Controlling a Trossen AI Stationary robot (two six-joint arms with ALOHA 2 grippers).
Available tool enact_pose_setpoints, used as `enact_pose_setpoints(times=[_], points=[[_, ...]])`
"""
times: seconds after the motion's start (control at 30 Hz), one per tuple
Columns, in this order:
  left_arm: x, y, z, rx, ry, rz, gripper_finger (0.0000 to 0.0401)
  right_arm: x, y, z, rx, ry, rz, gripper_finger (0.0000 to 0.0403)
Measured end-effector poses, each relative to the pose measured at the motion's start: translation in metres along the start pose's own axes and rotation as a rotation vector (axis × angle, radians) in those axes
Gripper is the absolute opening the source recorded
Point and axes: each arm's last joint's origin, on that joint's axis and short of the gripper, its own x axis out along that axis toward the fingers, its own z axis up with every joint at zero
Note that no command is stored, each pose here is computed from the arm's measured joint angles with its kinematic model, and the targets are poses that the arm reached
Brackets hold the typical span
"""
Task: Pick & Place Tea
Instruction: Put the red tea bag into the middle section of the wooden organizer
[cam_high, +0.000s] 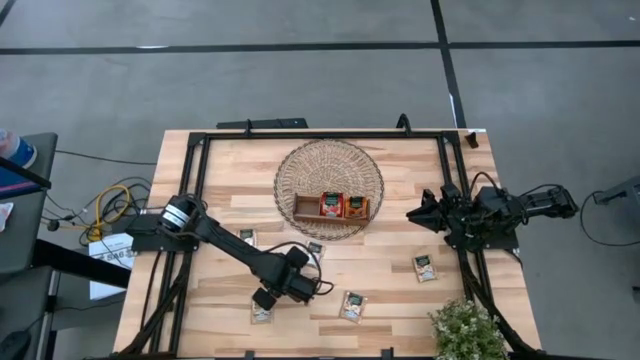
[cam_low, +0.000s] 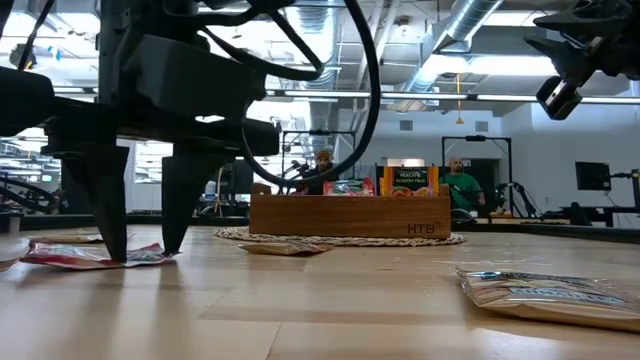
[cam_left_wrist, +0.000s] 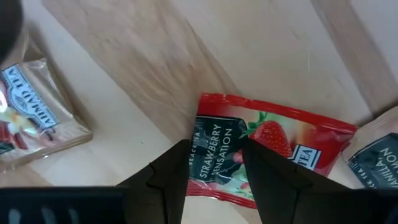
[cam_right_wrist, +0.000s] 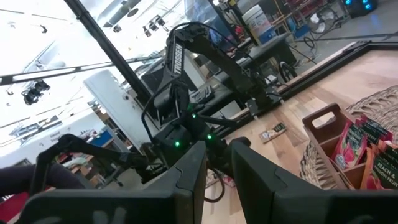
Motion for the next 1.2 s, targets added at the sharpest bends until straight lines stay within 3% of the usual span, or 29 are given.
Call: enact_pose_setpoints(times=[0.3,0.53,0.67,0.8,1.0,1.2], points=[[0.004,0.001,0.002,0.012,-0.012,-0.010,0.0137,0.000,0.000,0.000,0.000,0.001,-0.001,0.0069],[0.004,0.003,0.004,0.009,-0.031,0.051,0.0065,0.000,0.000,0.000,0.000,0.001,-0.001,0.0069],[0.004,0.006,0.007,-0.023,-0.048,0.146,0.0015,0.000,0.000,0.000,0.000,0.001,-0.001,0.0069],[0.002,0.009,0.008,-0.085,-0.050,0.220,0.0004,0.000,0.000,0.000,0.000,0.001,-0.001,0.0069],[-0.015,0.012,0.010,-0.248,-0.068,0.214,0.0000,0.000,0.000,0.000,0.001,0.000,-0.001,0.0069],[-0.065,0.016,0.008,-0.378,-0.104,0.250,0.0000,0.000,0.000,0.000,0.050,-0.005,0.002,0.0069]])
